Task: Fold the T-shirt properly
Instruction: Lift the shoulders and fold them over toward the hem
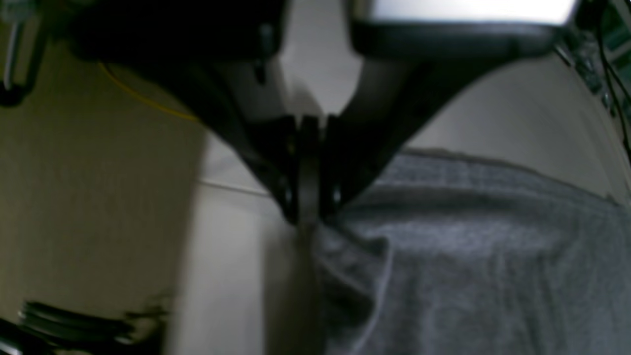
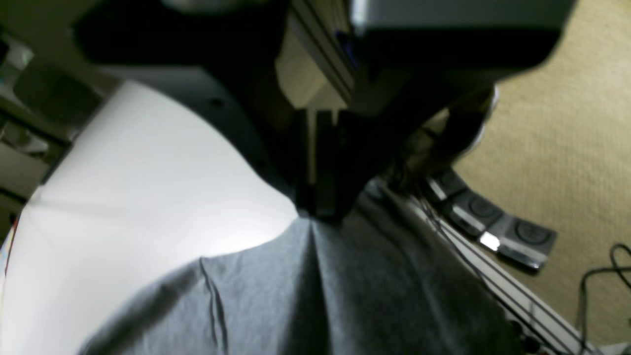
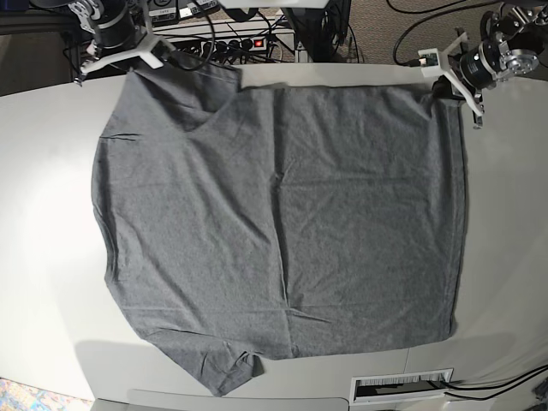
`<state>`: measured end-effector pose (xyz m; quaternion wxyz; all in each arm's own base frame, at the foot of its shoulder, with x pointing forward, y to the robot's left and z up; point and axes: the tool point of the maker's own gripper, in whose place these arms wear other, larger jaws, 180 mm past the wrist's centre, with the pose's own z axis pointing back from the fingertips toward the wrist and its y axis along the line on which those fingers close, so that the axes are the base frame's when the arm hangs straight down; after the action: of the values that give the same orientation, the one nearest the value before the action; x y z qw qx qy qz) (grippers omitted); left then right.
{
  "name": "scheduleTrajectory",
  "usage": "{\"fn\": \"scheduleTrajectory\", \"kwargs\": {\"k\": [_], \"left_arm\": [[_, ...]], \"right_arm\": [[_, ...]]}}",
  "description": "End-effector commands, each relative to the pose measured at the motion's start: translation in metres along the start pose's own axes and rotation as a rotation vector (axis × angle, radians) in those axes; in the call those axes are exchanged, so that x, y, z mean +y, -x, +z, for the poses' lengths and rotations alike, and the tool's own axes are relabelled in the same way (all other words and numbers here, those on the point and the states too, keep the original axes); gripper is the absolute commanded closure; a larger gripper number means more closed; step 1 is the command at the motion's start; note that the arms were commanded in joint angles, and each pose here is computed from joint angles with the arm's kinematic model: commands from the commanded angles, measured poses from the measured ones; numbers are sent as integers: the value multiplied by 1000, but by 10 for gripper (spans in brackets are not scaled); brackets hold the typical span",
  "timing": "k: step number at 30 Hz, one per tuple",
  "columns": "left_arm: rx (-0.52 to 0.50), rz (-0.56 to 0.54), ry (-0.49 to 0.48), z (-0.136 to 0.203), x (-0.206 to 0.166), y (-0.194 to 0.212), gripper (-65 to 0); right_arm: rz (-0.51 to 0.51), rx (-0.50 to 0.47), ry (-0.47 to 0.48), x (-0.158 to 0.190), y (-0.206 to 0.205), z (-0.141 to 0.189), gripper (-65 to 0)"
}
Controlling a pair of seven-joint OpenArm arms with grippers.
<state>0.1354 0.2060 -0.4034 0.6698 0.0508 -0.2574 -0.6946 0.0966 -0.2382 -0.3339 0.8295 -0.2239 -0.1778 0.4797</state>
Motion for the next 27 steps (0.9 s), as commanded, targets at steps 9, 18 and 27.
{"fn": "scheduleTrajectory", "kwargs": {"k": [9, 18, 27], "left_arm": [[76, -122, -35, 25, -2, -6, 0], [58, -178, -312, 33, 62, -19, 0], [-15, -118, -420, 34, 107, -32, 0]], "right_arm": [[15, 100, 51, -23, 39, 13, 0], [-12, 27, 184, -67, 25, 9, 0], [-68, -75, 268, -94, -1, 7, 0]]}}
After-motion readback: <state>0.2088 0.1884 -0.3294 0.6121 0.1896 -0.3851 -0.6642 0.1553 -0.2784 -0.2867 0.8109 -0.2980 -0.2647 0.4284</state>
